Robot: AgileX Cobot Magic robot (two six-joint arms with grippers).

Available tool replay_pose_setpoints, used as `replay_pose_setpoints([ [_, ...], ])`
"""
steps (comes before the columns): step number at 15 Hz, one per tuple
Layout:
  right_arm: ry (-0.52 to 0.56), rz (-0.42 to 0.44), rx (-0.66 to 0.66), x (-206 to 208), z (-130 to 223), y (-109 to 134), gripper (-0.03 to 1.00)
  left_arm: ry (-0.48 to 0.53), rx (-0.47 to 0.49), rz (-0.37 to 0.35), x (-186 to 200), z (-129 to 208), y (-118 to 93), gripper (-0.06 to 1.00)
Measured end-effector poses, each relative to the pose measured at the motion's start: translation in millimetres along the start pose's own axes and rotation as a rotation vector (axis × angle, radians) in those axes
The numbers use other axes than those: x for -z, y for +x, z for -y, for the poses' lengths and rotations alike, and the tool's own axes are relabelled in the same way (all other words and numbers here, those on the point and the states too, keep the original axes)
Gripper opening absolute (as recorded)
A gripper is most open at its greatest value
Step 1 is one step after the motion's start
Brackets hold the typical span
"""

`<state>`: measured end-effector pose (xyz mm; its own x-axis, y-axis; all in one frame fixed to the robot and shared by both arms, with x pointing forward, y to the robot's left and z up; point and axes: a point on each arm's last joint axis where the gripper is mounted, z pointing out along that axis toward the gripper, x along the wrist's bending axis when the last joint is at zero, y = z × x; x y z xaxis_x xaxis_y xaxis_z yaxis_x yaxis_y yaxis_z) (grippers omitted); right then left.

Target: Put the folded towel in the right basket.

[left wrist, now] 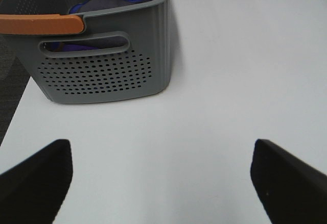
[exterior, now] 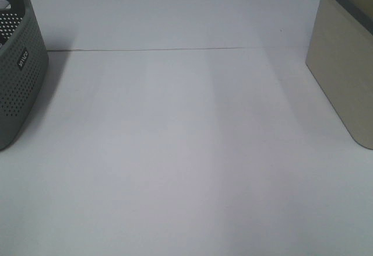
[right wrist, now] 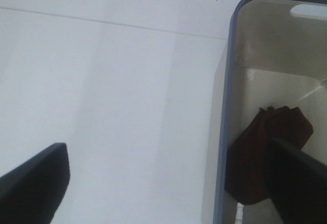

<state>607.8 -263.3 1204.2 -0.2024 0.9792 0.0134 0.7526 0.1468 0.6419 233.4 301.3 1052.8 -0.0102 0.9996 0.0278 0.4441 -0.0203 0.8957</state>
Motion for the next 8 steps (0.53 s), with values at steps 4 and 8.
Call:
replay_pose_setpoints([
  [4,0.123,-0.02,-0.01,12.6,54.2,13.3,0.98,0.0,0.0,0.0,0.0,0.0,0.0,0.88],
  [8,0.243,-0.013,-0.027,34.3,136.4,19.9,0.98,0.0,0.0,0.0,0.0,0.0,0.0,0.88],
])
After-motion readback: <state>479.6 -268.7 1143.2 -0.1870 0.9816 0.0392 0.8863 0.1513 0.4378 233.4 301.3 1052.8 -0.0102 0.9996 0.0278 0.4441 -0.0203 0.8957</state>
